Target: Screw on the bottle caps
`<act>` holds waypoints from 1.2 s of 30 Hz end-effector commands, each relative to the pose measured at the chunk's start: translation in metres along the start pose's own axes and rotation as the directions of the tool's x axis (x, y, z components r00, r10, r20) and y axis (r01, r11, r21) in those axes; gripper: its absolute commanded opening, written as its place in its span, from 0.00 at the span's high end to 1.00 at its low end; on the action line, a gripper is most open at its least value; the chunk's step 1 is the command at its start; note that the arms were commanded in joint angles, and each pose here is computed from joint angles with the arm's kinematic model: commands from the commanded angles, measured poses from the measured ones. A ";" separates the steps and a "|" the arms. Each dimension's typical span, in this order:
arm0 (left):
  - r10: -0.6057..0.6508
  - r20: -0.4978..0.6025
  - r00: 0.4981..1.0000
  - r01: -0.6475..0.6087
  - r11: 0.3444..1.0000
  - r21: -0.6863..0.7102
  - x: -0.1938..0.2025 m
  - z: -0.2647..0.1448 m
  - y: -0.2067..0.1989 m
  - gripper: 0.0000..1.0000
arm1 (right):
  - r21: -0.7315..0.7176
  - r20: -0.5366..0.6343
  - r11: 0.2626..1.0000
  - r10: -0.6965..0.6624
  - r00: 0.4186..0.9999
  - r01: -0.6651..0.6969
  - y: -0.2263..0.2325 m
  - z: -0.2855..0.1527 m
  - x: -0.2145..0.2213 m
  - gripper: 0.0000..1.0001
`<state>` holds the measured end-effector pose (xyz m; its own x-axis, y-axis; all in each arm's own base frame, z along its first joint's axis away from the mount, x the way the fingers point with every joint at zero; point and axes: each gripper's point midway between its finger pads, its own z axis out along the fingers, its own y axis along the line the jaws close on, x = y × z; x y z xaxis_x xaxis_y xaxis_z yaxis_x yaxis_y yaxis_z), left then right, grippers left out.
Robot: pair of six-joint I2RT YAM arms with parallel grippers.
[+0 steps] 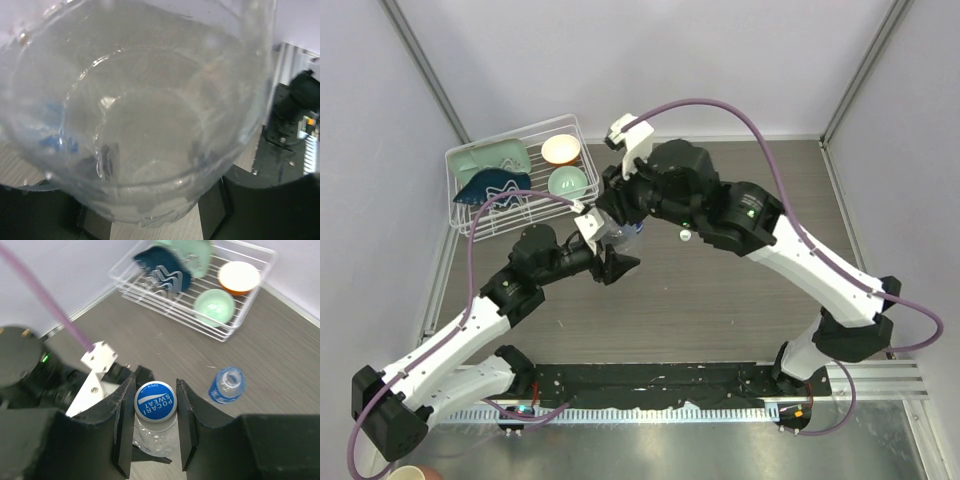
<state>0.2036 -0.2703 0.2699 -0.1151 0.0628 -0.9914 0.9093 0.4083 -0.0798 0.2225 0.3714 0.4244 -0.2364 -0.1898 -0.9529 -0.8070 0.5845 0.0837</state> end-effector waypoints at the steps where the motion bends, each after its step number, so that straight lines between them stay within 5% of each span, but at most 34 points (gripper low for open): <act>1: 0.214 0.293 0.932 -0.171 0.972 -0.163 -0.097 -0.012 0.018 1.00 | 0.413 -0.220 0.909 0.032 0.975 0.063 -0.045 0.022 0.069 0.99; 5: 0.222 0.306 0.926 -0.162 0.964 -0.211 -0.101 -0.014 0.026 1.00 | 0.597 -0.175 0.797 0.018 0.984 0.091 -0.057 0.021 0.062 0.99; 11: 0.220 0.301 0.928 -0.147 0.957 -0.248 -0.098 -0.016 0.033 1.00 | 0.674 -0.090 0.737 0.029 0.996 0.039 -0.056 0.022 0.050 0.99; 13: 0.217 0.293 0.931 -0.144 0.958 -0.249 -0.093 -0.016 0.033 1.00 | 0.634 -0.076 0.773 0.049 0.996 0.011 -0.048 0.027 0.044 0.81; 15: 0.208 0.277 0.938 -0.144 0.961 -0.235 -0.086 -0.015 0.032 1.00 | 0.561 -0.035 0.827 0.079 0.996 -0.046 -0.033 0.030 0.026 0.31; 17: 0.204 0.268 0.942 -0.144 0.963 -0.227 -0.081 -0.015 0.030 1.00 | 0.412 0.011 0.904 0.123 0.992 -0.116 -0.006 0.028 -0.002 0.05; 21: 0.173 0.266 0.948 -0.136 0.979 -0.152 -0.079 -0.016 0.015 1.00 | 0.214 0.087 0.963 0.147 0.985 -0.163 0.021 0.000 -0.046 0.01; 27: 0.148 0.208 0.967 -0.132 0.987 -0.089 -0.061 -0.014 0.006 1.00 | -0.091 0.062 0.993 0.083 0.995 -0.077 0.063 -0.041 -0.055 0.00; 33: 0.114 0.126 0.986 -0.138 0.970 0.202 -0.027 -0.014 -0.042 0.96 | -0.307 0.005 0.952 -0.006 1.000 0.007 0.081 -0.067 -0.032 0.00; 36: 0.130 0.089 0.988 -0.154 0.910 0.386 -0.015 -0.023 -0.071 0.92 | -0.439 -0.008 0.894 -0.106 0.994 0.092 0.093 -0.080 -0.013 0.00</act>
<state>0.1810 -0.2717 0.2935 0.0082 0.0071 -0.9999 0.9533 0.3017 0.0100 0.1441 0.3656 0.4793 -0.2609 -0.1655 -0.9511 -0.8896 0.4237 0.1703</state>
